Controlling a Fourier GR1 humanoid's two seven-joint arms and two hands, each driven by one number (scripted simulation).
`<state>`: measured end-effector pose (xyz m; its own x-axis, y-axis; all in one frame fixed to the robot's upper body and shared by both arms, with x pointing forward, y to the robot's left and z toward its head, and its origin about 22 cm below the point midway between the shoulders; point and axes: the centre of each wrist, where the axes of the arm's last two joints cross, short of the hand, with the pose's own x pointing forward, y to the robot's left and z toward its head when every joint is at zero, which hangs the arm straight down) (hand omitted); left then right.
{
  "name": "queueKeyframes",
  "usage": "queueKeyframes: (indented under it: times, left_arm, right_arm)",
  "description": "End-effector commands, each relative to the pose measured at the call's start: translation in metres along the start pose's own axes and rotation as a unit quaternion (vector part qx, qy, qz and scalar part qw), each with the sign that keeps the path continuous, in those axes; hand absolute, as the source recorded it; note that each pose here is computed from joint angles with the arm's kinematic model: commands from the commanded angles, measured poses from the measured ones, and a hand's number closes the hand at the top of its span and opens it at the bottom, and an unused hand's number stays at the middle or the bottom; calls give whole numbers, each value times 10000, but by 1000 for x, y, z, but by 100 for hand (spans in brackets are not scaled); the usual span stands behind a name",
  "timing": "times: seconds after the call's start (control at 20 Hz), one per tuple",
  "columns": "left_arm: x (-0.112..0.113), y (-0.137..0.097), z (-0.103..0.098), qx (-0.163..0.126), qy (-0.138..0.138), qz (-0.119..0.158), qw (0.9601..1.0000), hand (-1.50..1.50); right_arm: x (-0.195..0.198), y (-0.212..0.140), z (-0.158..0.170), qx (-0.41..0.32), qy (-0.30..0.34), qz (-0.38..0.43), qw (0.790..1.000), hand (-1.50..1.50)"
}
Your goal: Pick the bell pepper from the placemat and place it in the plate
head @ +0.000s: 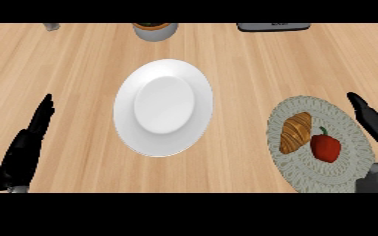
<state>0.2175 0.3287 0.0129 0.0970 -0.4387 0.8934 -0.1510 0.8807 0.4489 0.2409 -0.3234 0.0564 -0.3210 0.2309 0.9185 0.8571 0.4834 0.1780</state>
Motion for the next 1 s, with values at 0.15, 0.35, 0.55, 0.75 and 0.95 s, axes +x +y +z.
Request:
queueKeyframes:
  times: [0.15, 0.35, 0.55, 0.75, 0.95]
  left_arm:
    - [-9, -5, 4, -197, -110, -63, 9997, 0]
    - [-17, 10, 3, -164, -185, -204, 9995, 0]
    - [-17, 4, 0, -167, -231, -190, 9994, 0]
    - [-21, -2, -1, -312, -247, -150, 9991, 0]
    - [-19, -3, 0, -161, -310, -185, 9992, 0]
  right_arm:
    - [41, -44, 82, -81, -2, 41, 10000, -150]
    - [32, -78, 83, 763, 545, 1238, 9879, -150]
    - [45, -113, 74, 1277, 1134, 2245, 9594, -150]
    - [63, -109, 53, 1272, 1657, 2624, 9421, -150]
    - [83, -106, 44, 1671, 2140, 3077, 9119, -150]
